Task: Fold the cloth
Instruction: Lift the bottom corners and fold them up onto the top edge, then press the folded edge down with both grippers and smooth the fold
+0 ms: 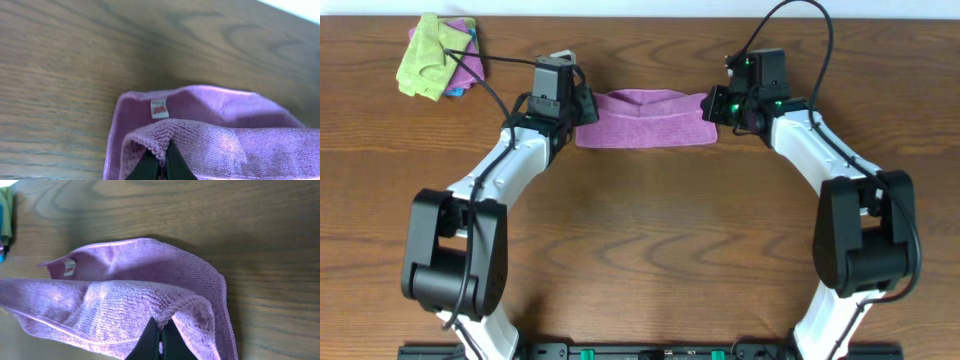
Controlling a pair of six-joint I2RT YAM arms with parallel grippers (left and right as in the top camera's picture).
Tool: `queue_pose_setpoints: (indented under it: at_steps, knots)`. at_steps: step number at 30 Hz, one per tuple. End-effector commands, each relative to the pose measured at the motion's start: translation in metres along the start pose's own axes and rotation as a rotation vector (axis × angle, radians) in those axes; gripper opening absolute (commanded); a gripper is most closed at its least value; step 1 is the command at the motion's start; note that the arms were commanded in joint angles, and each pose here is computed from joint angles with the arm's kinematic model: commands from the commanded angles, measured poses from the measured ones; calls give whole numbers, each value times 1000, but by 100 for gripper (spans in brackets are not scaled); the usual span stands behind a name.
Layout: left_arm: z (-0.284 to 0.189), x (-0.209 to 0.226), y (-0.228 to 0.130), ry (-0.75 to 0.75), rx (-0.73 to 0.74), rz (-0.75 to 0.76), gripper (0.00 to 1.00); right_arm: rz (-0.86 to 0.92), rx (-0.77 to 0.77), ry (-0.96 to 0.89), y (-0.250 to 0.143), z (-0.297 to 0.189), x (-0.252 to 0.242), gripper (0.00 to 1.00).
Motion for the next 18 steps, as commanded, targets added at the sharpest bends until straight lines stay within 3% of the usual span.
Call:
queue_pose_setpoints:
  at_steps: [1,10,18]
  knots:
    - [8,4,-5,2,43,-7,5,20,-8,-17,5,-1,-5,2]
    - [7,14,-17,54,109,12,6,55,103,-67,-17,-2,-11,2]
    - [5,-13,12,-78,-11,29,6,24,-33,-42,9,-1,-7,2]
Point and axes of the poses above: each gripper's point midway between its finger pads, its own z axis out along the fingers, its own x axis along the line the jaws close on, y = z × x, the point moved 6 cm from there along -z, back along the fingers, and after that the axes turned 15 degrees about -z, right-handed, at the moved point
